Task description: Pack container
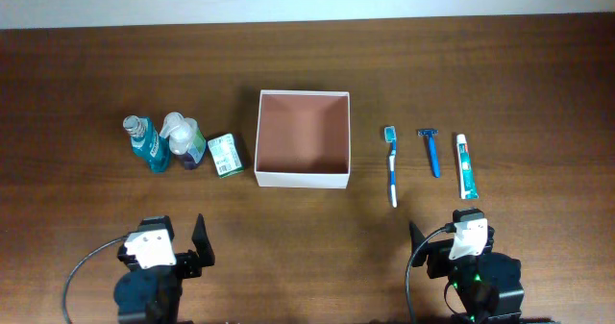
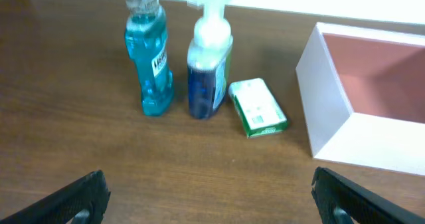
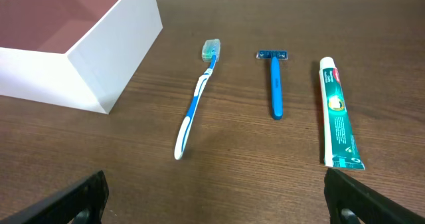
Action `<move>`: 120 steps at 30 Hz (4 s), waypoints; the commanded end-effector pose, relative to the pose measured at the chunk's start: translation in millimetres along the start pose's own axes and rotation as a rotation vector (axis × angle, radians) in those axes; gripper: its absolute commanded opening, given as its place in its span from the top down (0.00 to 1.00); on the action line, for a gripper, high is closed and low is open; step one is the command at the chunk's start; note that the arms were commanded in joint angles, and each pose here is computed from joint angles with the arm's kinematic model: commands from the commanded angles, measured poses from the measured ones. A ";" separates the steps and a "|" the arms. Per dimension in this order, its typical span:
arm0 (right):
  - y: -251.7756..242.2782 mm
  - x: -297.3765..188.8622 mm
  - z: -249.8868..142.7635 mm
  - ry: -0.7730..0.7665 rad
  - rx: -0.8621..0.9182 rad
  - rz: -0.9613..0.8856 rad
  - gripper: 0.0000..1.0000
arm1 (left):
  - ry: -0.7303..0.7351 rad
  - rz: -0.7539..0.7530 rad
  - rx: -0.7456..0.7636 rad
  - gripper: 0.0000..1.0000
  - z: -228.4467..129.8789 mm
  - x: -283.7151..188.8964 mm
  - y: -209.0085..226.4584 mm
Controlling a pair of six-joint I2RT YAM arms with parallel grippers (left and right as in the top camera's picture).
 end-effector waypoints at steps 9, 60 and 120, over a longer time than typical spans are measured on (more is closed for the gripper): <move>-0.8 0.5 -0.6 -0.006 0.000 -0.001 0.01 | 0.144 0.026 0.095 0.01 128.3 -12.8 9.9; -0.8 0.5 -0.6 -0.006 0.000 -0.001 0.01 | 1.048 -0.021 0.099 0.75 96.7 236.0 91.5; -0.8 0.5 -0.6 -0.006 0.000 -0.001 0.01 | 0.894 -0.259 0.339 0.23 145.0 234.7 -188.1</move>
Point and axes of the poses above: each gripper's point midway between its finger pads, its own x axis out along the fingers, its own y axis along the line the jaws close on, z = x × y, the point moved 6 cm from there along -x, back along the fingers, and after that the axes turned 7 degrees about x, right-handed, at the moved point
